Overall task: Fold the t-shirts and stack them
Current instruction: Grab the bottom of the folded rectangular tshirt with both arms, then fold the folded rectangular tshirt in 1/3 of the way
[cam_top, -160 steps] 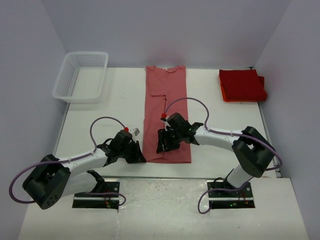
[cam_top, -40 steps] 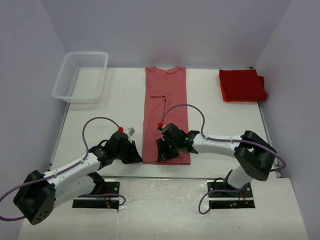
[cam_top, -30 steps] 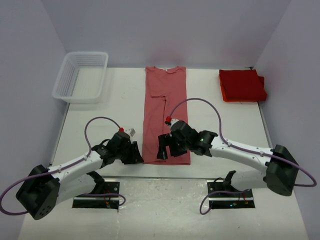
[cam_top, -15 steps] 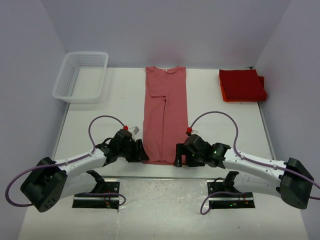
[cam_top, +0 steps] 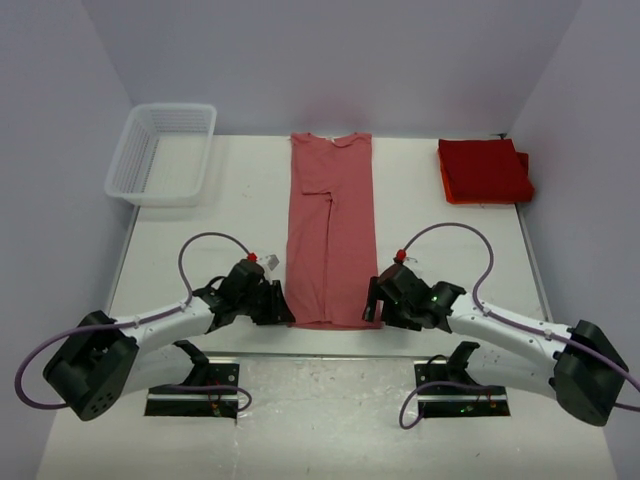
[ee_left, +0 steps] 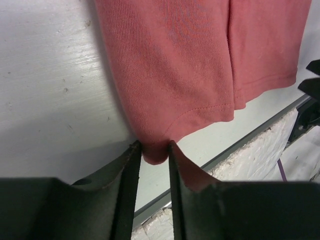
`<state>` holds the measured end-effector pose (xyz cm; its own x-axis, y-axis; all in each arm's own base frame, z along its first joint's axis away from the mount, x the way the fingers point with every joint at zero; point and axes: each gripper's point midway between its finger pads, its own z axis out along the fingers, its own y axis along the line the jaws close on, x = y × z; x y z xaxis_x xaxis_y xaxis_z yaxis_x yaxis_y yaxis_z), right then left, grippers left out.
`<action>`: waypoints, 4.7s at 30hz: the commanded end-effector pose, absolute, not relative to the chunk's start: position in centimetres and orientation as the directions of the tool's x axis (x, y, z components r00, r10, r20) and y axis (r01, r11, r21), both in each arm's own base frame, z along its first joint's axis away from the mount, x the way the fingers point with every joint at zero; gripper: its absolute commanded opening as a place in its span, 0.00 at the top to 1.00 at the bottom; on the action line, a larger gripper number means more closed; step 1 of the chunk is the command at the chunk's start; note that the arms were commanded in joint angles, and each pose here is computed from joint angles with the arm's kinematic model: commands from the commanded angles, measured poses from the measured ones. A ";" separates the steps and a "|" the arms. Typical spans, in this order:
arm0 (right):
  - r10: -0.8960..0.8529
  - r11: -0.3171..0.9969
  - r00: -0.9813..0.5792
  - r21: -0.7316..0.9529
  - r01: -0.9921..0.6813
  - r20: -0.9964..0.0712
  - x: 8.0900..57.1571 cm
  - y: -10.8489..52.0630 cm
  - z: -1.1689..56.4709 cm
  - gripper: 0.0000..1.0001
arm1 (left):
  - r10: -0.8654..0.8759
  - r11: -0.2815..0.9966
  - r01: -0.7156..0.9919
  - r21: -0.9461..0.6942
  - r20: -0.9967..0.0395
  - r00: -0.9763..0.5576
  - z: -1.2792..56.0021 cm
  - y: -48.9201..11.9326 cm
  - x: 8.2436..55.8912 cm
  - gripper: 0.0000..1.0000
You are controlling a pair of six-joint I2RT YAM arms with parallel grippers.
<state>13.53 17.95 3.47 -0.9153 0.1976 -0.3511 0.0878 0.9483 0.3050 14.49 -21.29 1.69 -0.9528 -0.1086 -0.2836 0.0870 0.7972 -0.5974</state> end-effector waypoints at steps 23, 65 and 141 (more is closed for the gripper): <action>0.299 0.899 -0.900 0.411 0.154 -0.316 14.6 17.6 1.8 0.16 | -0.073 0.827 0.074 -0.557 -0.237 -0.969 -0.6 -20.1 12.9 1.00; 0.215 0.875 -0.920 0.484 0.031 -0.329 11.4 18.9 4.1 1.00 | -0.073 0.794 0.104 -0.599 -0.265 -0.961 2.5 -18.9 10.4 1.00; 0.064 0.976 -0.824 0.207 -0.065 -0.562 49.2 16.0 14.4 0.21 | -0.260 0.837 0.228 -0.497 -0.729 -0.633 18.1 -24.1 44.6 0.19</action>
<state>51.41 16.88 10.59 -0.8441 0.0800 -0.5302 -0.0480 0.9736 0.2233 46.22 -22.14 11.31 -0.7457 -0.1488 -0.6495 0.1790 0.8942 -0.4104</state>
